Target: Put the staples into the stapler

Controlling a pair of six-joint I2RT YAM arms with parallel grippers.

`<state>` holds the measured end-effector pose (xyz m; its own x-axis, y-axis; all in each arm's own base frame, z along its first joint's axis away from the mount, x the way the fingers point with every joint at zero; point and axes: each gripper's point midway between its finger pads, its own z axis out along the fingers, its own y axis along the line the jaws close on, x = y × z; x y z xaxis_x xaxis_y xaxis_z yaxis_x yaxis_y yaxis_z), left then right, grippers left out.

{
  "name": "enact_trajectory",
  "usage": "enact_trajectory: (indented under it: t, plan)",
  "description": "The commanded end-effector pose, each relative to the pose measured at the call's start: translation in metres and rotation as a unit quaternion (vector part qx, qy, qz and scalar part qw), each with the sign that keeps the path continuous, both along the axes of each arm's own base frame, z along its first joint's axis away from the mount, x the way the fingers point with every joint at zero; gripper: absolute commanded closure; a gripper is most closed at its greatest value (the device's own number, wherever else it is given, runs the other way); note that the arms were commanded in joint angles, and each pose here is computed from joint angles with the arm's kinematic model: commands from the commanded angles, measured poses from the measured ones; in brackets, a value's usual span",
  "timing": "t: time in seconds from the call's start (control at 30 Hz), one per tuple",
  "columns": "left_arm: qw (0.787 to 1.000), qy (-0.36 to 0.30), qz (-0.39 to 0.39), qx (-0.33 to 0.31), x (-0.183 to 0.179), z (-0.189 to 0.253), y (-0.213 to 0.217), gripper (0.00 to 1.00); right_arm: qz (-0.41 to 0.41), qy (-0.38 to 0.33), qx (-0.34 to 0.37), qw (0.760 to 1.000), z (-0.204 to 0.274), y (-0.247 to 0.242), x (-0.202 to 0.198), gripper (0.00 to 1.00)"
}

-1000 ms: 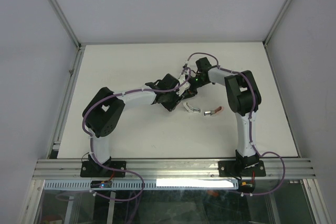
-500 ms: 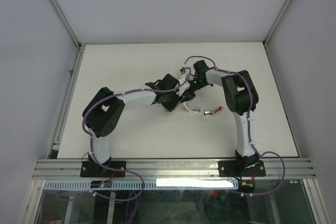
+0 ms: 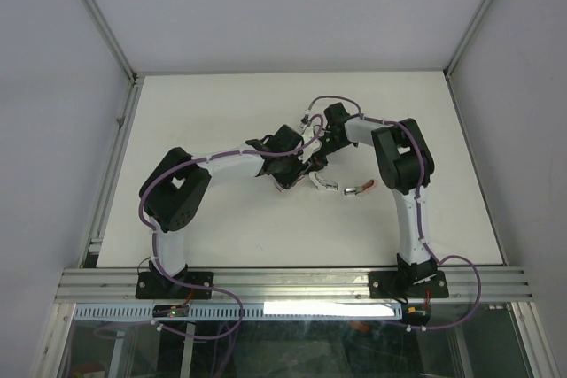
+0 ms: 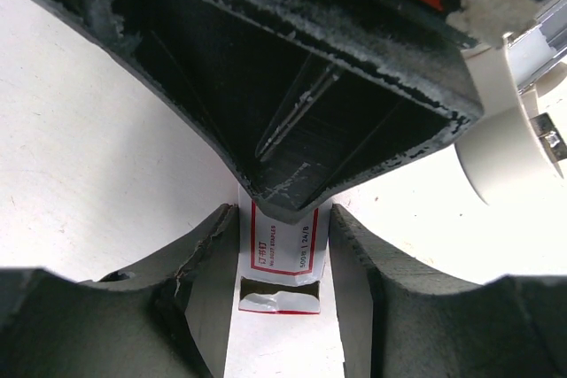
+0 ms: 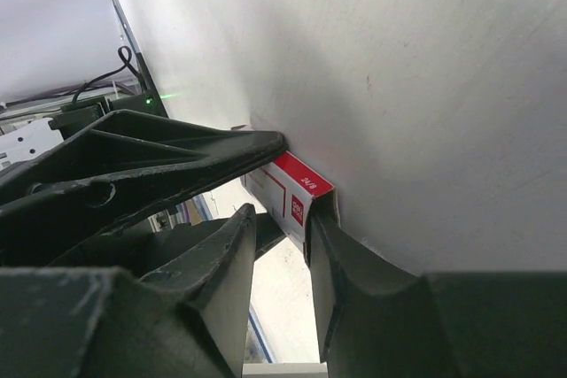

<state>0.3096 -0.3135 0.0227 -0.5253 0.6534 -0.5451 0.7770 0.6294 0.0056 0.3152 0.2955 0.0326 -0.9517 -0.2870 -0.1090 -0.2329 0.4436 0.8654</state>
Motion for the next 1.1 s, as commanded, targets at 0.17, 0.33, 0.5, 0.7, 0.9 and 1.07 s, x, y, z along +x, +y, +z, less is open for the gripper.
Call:
enact_trajectory:
  t: [0.17, 0.33, 0.5, 0.7, 0.9, 1.07]
  plan:
    - [0.999, 0.021, -0.018, 0.023, -0.019, -0.014, 0.005, 0.56, -0.017, -0.031, 0.001, 0.999, 0.017, -0.007, 0.014, 0.72]
    - [1.000, 0.013, -0.011, 0.024, -0.015, -0.011, 0.006, 0.49, -0.020, -0.036, 0.002, 0.999, 0.019, -0.009, 0.013, 0.88]
    - [0.998, -0.045, 0.037, -0.003, 0.004, 0.020, 0.005, 0.24, -0.034, -0.041, 0.003, 0.999, 0.021, -0.011, 0.016, 0.98]
    - [0.971, -0.090, 0.187, -0.117, 0.025, 0.105, 0.007, 0.19, -0.077, -0.071, 0.000, 0.994, 0.030, -0.018, 0.026, 1.00]
    - [0.895, 0.019, 0.368, -0.252, 0.009, 0.100, 0.021, 0.30, -0.147, -0.111, -0.036, 0.982, 0.032, -0.033, 0.039, 1.00]
    - [0.856, 0.078, 0.409, -0.308, -0.005, 0.071, 0.016, 0.40, -0.189, -0.125, -0.040, 0.973, 0.037, -0.042, 0.043, 1.00]
